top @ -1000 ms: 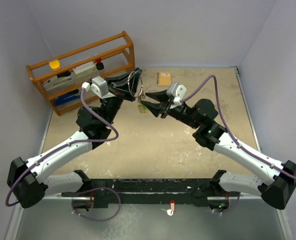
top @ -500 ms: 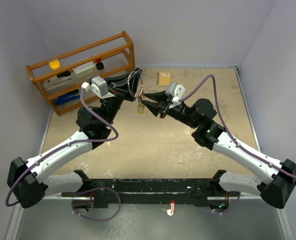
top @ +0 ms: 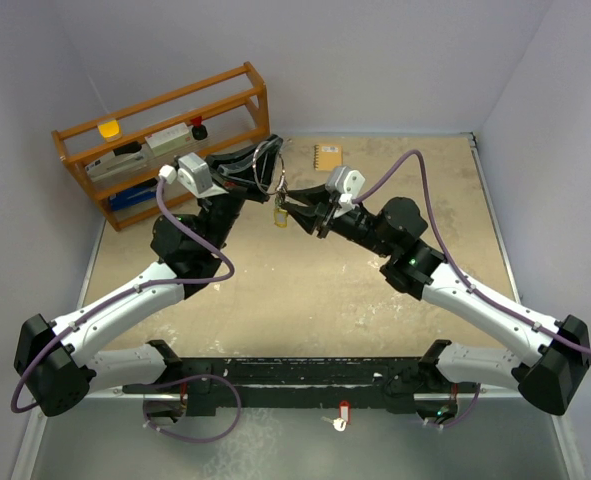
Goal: Remove the keys from the keyring
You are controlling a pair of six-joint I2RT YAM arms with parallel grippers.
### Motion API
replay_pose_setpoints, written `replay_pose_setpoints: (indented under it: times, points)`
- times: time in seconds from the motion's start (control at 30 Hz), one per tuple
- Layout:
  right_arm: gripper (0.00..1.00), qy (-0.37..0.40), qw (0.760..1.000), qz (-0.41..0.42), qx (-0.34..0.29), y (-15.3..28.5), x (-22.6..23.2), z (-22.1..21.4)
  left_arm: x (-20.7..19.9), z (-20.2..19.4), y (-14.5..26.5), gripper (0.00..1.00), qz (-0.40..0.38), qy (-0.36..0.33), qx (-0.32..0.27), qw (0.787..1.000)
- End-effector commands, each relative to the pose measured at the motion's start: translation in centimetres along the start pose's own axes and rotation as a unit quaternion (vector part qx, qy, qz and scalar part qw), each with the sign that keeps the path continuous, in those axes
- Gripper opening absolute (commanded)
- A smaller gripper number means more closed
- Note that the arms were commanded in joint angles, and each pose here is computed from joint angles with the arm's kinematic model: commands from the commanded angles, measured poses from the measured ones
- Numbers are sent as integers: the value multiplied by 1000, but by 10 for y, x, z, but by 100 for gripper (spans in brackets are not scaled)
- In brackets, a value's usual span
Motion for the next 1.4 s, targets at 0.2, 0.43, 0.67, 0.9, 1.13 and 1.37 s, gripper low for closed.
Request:
replay_pose_setpoints:
  times: [0.2, 0.43, 0.67, 0.9, 1.13, 1.37]
  points:
    - [31, -13, 999, 14, -42, 0, 3, 21, -9, 27, -11, 0, -12, 9, -49, 999]
    - [23, -28, 998, 23, -44, -5, 5, 18, -10, 24, -10, 0, -16, 18, -48, 999]
    - [17, -38, 998, 30, -47, -13, 7, 15, -11, 26, -9, 0, -18, 23, -52, 998]
    - [17, -36, 998, 30, -50, -15, 6, 14, -10, 24, -9, 0, -18, 26, -50, 998]
    - [0, -36, 997, 31, -54, -13, 6, 20, -7, 20, -9, 0, -10, 24, -48, 999]
    - [0, -23, 1000, -5, 5, -2, -3, 12, 3, 21, -7, 0, 26, -24, -27, 999]
Point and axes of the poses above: each gripper's point midway between its finger pads, its own y axis back along the fingers, its own x axis along the line the jaws close on, z = x × y, the point moved 6 cm from there along y, back along the fingers, and after that the axes turned 10 degrees about y, right-handed, at the moved point
